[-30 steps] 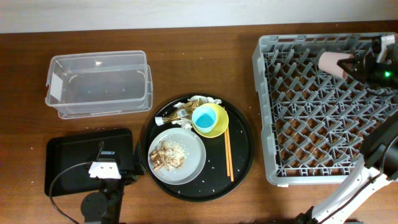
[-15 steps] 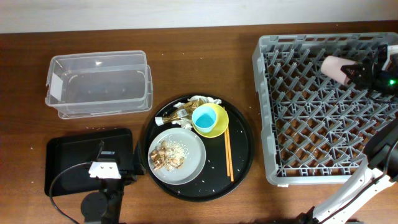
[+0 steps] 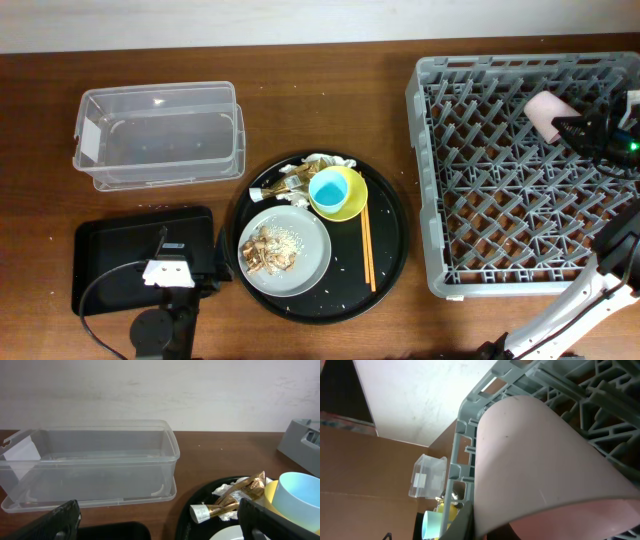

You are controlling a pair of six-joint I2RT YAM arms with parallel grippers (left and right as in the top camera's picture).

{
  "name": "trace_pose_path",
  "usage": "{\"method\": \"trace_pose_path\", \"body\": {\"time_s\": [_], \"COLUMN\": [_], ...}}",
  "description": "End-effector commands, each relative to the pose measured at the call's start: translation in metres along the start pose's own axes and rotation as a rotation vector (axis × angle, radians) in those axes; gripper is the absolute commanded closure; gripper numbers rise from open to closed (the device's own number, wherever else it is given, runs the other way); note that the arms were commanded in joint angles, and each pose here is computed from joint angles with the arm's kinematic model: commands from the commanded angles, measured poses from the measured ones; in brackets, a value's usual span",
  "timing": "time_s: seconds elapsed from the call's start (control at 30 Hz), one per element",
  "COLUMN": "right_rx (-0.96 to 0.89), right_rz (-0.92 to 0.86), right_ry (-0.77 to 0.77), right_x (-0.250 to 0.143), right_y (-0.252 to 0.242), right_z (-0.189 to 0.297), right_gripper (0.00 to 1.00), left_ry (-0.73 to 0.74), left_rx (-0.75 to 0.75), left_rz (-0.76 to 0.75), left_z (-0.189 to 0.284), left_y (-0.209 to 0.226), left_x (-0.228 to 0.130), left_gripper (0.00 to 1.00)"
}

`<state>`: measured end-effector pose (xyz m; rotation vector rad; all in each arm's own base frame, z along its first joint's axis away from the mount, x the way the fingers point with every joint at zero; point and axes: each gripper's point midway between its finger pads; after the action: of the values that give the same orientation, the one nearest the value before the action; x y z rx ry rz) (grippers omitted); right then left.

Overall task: Sort waste into correct bins and load items into the dishwasher rack
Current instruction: 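Carry the pink cup to the rack's back right and release it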

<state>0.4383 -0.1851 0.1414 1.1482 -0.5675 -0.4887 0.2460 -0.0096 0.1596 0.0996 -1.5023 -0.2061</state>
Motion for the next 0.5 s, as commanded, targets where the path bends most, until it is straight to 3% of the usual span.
{"method": "trace_pose_path", "body": {"time_s": [0.0, 0.2, 0.47], "right_rx": [-0.053, -0.099, -0.098], "right_rz": [-0.032, -0.097, -0.182], "right_ry": [0.007, -0.009, -0.052], "right_x": [-0.004, -0.008, -0.013], "right_y": [-0.017, -0.028, -0.023], "right_z": [0.005, 0.026, 0.058], "right_gripper": [0.9, 0.9, 0.81], "left_ry": [0.004, 0.004, 0.004], "left_rx": [0.0, 0.0, 0.0], "left_rz": [-0.015, -0.015, -0.015], "left_z": [0.0, 0.0, 0.0], "left_y": [0.0, 0.0, 0.0], "left_x": [-0.002, -0.002, -0.002], "left_gripper": [0.0, 0.01, 0.0]}}
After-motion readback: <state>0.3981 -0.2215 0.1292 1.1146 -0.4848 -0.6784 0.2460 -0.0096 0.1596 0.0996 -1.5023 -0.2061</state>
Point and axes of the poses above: each gripper's point midway between its finger pads, its own z axis back along the fingers, its own y axis along the line the jaws close on, x = y × z, and after that the axes turned 14 degrees about -z, right-handed
